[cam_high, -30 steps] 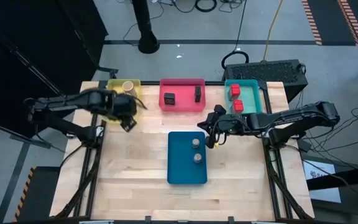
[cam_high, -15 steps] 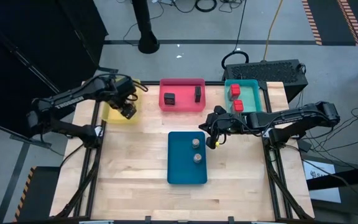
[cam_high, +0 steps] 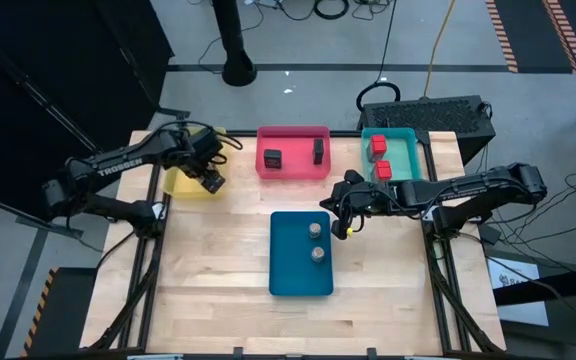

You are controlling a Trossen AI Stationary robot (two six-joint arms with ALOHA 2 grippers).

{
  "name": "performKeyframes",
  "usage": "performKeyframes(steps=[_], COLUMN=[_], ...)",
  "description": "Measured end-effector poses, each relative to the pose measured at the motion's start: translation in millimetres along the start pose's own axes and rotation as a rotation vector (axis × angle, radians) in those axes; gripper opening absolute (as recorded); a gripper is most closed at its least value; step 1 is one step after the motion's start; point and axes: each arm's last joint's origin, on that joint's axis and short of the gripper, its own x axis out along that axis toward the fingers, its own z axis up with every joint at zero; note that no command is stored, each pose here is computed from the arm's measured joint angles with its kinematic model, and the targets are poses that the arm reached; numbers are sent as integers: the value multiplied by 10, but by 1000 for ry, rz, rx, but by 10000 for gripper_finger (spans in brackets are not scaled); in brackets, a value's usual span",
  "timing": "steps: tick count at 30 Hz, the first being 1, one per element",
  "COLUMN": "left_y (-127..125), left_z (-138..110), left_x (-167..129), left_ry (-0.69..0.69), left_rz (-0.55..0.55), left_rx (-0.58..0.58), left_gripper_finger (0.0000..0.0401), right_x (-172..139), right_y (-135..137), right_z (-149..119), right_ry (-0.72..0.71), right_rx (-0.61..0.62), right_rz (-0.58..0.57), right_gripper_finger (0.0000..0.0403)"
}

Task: Sort spices by type
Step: Put the gold seasoning bottle into the yellow bin

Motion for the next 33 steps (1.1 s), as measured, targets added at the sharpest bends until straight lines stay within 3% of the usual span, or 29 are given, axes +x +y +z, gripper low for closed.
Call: performKeyframes(steps=[24,33], left_y=[174,170], left_z=[-97,-80], left_x=[388,402], left_ry=[39,16], left_rz=[-21,-25], left_rx=[-8,10], left_gripper_finger=[282,287], right_x=[0,0], right_y=[0,0], right_z=[1,1], right_ry=[-1,-1], right_rx=[0,0], right_rz=[-1,-1], right_gripper_finger=[0,0])
